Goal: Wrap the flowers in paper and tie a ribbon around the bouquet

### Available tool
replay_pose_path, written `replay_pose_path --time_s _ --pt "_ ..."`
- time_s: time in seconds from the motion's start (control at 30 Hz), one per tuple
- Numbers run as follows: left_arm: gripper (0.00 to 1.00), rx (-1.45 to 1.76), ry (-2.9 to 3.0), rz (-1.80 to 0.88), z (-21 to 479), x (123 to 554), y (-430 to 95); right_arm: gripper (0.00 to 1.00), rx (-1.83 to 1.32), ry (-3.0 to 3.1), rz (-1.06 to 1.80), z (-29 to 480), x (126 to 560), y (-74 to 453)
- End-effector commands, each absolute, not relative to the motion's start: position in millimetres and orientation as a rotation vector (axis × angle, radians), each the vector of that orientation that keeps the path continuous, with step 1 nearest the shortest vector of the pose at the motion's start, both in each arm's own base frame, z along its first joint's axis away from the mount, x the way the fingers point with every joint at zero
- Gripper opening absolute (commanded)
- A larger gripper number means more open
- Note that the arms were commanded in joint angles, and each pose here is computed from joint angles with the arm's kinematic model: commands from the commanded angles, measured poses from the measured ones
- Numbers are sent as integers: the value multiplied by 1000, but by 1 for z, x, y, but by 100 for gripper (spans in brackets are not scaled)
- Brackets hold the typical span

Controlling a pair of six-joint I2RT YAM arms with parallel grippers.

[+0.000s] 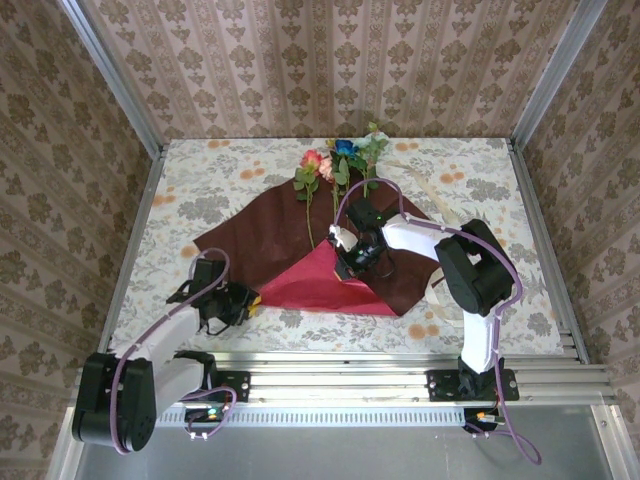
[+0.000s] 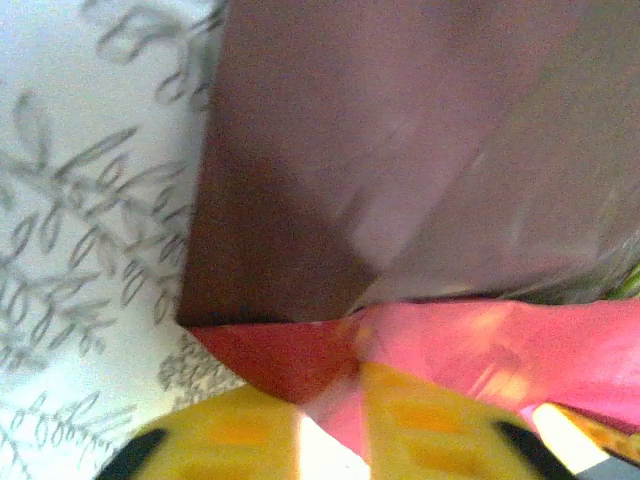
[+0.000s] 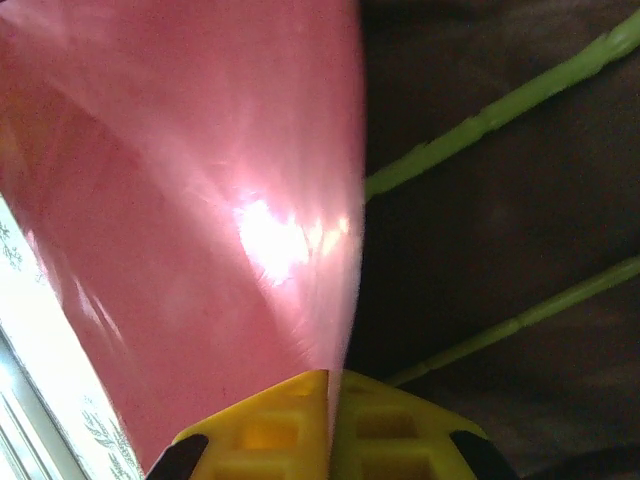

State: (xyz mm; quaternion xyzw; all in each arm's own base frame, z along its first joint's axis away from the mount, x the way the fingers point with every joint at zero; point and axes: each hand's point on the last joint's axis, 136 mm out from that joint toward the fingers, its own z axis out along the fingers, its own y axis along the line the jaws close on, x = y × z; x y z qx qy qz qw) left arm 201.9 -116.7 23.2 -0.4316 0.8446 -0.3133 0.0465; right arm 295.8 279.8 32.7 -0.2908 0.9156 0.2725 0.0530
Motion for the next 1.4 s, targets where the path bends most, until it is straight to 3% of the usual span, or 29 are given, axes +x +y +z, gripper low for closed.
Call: replay_pose_path --time_s 0.0,0.07,0.2,0.33,0.57,0.77,0.93,1.07,1.37 --pt "1 -1254 2543 -921 22 212 -111 0 -852 2838 839 25 289 275" --pt "0 -1241 2552 -921 23 210 -111 4 -831 2842 796 25 291 271" --pt "0 -1221 2564 -936 27 207 -113 34 -741 2761 628 40 304 255" --pt "0 -1204 2587 -923 30 202 -114 53 -806 2476 462 78 295 246" --pt "0 -1189 2614 -926 36 201 -117 64 -1273 1932 232 97 225 286" --pt "0 -1172 2610 -947 45 206 -120 65 -1451 1719 -40 79 225 339" --pt "0 -1172 2605 -969 48 210 -122 65 -1515 1627 -265 52 239 364" --pt "0 -1170 2602 -976 52 213 -122 56 -1504 1626 -434 38 254 358" --pt "0 -1164 2595 -996 56 217 -123 3 -1586 1601 -356 35 242 357"
